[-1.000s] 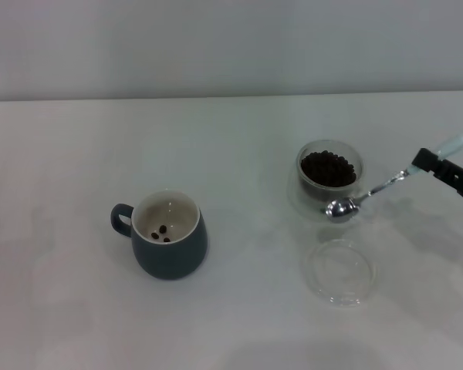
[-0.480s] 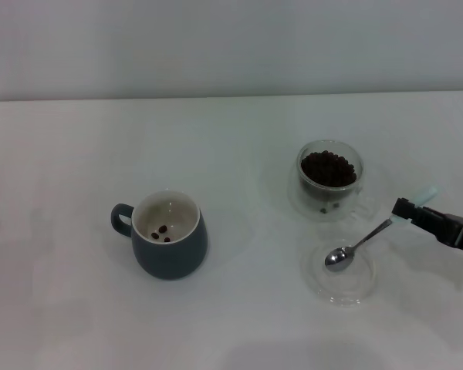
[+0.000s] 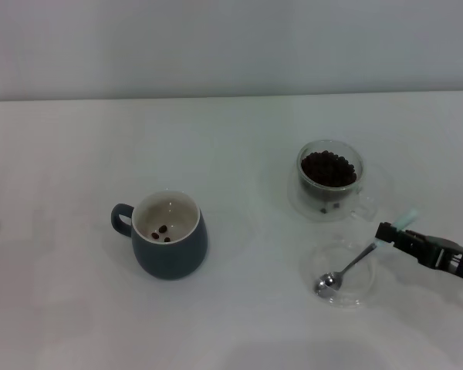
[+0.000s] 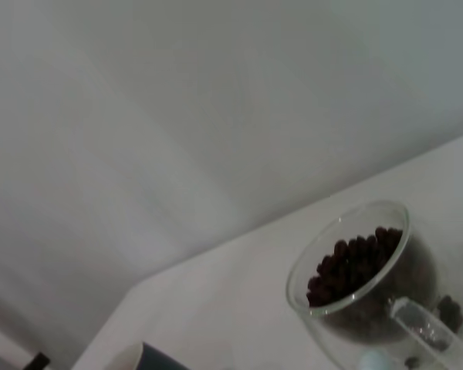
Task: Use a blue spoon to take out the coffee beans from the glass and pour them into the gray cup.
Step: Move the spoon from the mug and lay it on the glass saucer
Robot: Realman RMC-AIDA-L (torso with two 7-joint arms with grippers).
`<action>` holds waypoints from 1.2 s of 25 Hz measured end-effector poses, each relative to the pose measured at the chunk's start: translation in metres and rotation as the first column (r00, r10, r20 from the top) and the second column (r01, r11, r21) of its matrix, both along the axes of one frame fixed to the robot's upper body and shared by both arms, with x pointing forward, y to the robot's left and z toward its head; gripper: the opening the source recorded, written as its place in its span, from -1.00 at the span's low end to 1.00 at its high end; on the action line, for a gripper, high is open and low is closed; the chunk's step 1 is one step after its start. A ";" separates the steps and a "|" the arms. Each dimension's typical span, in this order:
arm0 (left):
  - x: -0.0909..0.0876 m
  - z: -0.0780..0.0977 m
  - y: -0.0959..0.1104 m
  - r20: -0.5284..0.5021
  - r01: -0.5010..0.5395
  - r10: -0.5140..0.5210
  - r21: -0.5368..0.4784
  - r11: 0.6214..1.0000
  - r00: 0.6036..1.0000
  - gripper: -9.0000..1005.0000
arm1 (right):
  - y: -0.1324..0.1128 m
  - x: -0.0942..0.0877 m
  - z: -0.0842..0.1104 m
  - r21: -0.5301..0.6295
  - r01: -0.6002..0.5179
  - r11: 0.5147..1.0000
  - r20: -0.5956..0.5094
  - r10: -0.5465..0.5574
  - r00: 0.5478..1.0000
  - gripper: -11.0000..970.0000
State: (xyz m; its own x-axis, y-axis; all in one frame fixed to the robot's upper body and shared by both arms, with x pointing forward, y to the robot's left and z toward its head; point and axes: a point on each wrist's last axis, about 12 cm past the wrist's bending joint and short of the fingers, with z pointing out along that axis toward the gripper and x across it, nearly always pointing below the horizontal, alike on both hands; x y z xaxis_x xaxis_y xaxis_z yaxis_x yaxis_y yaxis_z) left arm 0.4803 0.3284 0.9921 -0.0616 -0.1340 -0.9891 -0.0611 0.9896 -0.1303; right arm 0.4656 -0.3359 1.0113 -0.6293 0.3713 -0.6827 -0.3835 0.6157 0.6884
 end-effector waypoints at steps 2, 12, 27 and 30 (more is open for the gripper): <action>0.000 0.000 0.000 0.001 0.001 -0.001 0.001 1.000 1.000 0.52 | 0.001 0.001 -0.001 -0.012 -0.005 1.000 -0.008 0.005 1.000 -0.70; 0.000 0.000 0.000 -0.002 0.000 0.000 0.000 1.000 1.000 0.52 | 0.005 0.004 -0.008 -0.078 -0.006 0.997 -0.010 0.005 1.000 -0.70; -0.001 -0.001 -0.003 -0.002 -0.002 0.002 -0.014 1.000 1.000 0.52 | -0.015 0.001 -0.006 -0.132 0.130 0.983 0.106 -0.117 0.988 0.23; -0.001 -0.001 -0.003 -0.001 -0.004 0.004 -0.016 1.000 1.000 0.52 | -0.025 0.000 -0.004 -0.148 0.177 0.973 0.137 -0.157 0.978 0.45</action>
